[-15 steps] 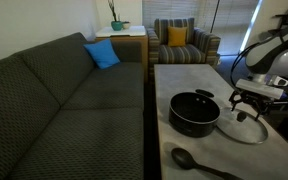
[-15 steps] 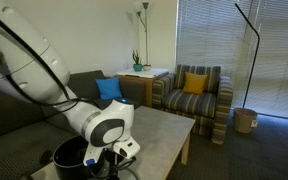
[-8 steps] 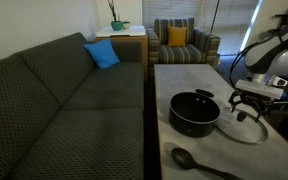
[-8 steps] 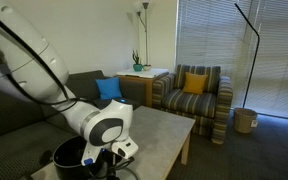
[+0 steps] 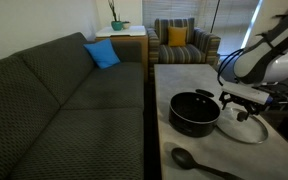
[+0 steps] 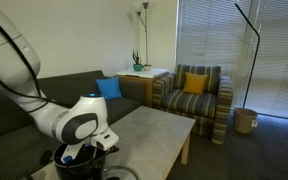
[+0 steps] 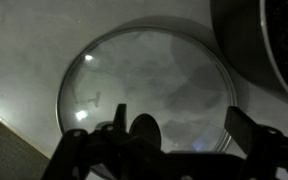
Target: Put the glass lid on top of the black pot
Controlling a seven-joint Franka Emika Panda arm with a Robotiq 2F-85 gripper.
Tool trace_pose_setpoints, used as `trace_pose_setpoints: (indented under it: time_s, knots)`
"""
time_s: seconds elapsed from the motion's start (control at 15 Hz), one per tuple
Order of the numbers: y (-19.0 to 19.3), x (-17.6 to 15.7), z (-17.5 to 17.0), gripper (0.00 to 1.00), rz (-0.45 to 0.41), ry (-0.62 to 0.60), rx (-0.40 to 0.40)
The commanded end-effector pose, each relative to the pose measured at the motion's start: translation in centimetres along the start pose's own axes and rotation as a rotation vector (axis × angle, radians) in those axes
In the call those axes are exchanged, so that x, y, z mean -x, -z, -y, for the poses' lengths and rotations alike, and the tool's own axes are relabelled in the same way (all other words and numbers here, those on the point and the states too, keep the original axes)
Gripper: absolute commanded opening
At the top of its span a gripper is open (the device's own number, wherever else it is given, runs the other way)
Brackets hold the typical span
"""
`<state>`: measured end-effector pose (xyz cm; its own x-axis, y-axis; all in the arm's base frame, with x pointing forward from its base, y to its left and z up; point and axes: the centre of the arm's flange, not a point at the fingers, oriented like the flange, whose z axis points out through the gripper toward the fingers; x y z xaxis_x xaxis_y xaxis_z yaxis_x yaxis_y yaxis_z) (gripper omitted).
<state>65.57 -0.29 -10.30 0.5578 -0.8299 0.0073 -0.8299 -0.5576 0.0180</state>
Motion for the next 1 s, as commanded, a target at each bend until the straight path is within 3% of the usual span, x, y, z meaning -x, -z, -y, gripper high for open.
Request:
trace_pose_setpoints:
  time_s: [0.0, 0.4, 0.93]
  knots:
    - [0.9, 1.8, -3.0, 1.00, -0.037, -0.032, 0.039]
    - [-0.9, -2.5, -5.2, 1.00, -0.102, -0.006, 0.051]
    - [-2.8, -5.7, -2.2, 1.00, -0.072, 0.087, 0.004]
